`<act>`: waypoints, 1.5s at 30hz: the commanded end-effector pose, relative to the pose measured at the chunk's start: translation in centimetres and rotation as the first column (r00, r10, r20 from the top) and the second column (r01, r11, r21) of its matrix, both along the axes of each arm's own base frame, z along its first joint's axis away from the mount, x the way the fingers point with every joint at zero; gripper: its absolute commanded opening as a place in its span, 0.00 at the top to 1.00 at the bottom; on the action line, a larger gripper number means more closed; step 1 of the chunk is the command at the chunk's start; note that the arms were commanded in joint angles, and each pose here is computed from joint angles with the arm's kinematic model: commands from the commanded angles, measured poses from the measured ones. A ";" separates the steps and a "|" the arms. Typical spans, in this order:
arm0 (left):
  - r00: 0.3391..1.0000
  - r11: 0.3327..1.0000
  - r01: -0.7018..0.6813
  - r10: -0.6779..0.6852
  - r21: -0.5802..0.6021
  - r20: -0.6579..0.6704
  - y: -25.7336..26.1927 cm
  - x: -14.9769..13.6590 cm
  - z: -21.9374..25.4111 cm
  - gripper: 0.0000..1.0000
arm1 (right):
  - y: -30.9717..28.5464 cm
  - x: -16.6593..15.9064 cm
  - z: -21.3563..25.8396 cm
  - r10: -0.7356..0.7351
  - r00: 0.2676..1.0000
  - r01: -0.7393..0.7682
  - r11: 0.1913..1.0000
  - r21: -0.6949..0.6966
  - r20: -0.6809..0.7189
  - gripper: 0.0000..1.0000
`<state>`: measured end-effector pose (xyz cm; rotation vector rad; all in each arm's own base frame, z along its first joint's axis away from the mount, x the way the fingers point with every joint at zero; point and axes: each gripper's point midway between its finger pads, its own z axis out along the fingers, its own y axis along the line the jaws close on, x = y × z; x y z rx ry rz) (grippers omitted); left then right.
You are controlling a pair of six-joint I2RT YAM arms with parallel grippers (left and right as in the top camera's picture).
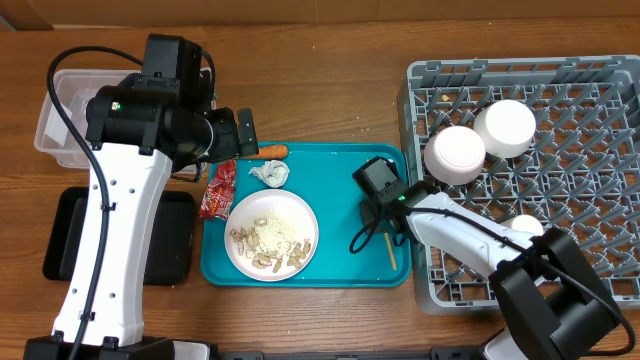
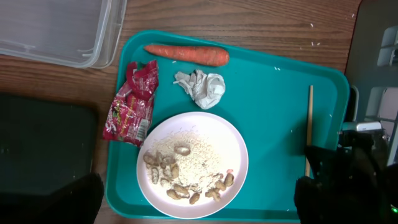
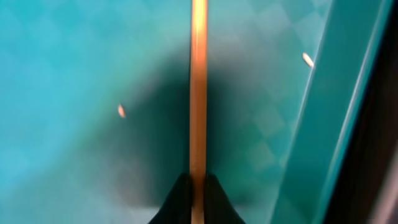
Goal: Sort waste into correct bins and load items into the dishwasher
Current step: 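Grasp the second chopstick and carry it into the rack, then release the chopstick and move the right arm to the rack's right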
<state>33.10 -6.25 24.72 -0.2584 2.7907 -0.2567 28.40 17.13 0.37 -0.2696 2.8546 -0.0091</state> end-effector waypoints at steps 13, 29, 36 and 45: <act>1.000 1.000 -0.014 0.014 -0.003 0.020 0.2 0.2 0.7 0.00 | 4.0 3.3 12.6 0.021 0.986 -0.045 0.989 0.143 0.167 0.96; 1.000 1.000 -0.014 0.014 -0.003 0.020 0.2 0.2 0.7 0.00 | -8.8 9.4 16.8 -0.182 0.937 0.172 0.983 0.060 0.298 0.96; 1.000 1.000 -0.014 0.014 -0.003 0.020 0.2 0.2 0.7 0.00 | -11.2 9.1 13.1 -0.203 0.960 0.209 0.978 -0.009 0.194 0.96; 1.000 1.000 -0.014 0.014 -0.003 0.020 0.2 0.2 0.7 0.00 | -9.5 8.7 12.6 -0.175 0.973 0.172 0.985 0.028 0.153 0.60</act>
